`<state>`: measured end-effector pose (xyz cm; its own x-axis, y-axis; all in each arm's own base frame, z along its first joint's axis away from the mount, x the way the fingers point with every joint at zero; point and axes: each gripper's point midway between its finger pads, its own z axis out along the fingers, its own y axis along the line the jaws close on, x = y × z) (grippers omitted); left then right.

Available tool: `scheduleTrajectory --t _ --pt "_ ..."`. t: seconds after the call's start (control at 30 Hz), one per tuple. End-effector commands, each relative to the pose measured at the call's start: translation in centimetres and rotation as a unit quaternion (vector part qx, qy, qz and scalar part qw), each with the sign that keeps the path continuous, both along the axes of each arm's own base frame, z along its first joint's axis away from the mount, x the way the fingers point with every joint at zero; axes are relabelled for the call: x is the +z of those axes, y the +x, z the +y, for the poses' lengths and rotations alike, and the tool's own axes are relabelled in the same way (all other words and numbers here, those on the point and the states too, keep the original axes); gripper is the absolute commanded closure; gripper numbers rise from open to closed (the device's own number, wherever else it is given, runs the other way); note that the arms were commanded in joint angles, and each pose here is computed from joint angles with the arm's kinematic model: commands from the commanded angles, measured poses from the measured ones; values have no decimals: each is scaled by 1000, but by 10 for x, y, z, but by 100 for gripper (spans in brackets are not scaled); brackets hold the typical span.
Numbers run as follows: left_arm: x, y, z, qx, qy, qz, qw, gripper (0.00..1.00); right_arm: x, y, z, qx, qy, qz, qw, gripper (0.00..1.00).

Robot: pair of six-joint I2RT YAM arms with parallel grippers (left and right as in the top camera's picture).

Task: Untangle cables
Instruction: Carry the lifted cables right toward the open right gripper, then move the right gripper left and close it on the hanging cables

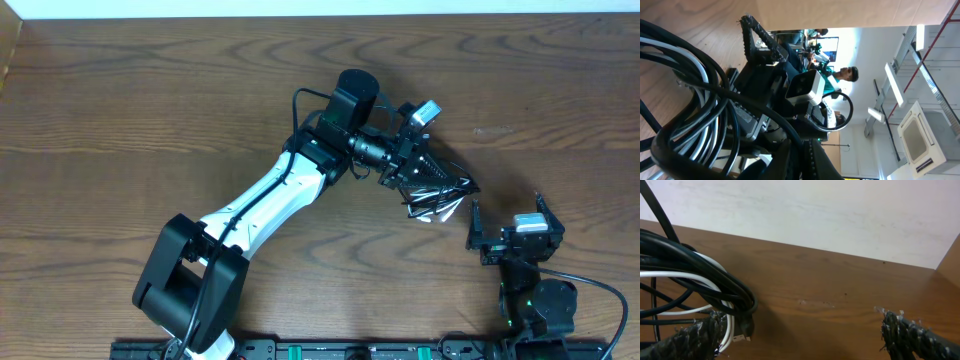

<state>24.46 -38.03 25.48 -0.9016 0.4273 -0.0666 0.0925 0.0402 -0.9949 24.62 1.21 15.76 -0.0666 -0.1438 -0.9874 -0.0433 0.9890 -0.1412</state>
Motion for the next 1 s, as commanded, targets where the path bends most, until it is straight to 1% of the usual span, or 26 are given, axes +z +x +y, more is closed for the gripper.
scheduleTrajectory --t 0.0,0.2,0.4,0.7,0.83,0.93,0.97 --pt "19 -4 5 -6 -23 -32 999 92 0 0 2 4 5 0 1000 1" --pt "19 -4 4 -6 -19 -23 1000 93 0 0 2 4 5 0 1000 1" --pt "14 -5 6 0 28 67 997 93 0 0 2 4 5 0 1000 1" --pt "14 -7 6 -3 31 74 997 92 5 0 1 2 6 -10 1000 1" --pt "14 -7 6 -3 31 74 997 92 15 -2 25 73 12 -29 997 1" --pt "14 -7 6 -3 31 74 997 92 31 -12 57 167 47 -55 983 1" --pt "14 -7 6 -3 31 74 997 92 35 -14 61 181 51 -62 980 1"
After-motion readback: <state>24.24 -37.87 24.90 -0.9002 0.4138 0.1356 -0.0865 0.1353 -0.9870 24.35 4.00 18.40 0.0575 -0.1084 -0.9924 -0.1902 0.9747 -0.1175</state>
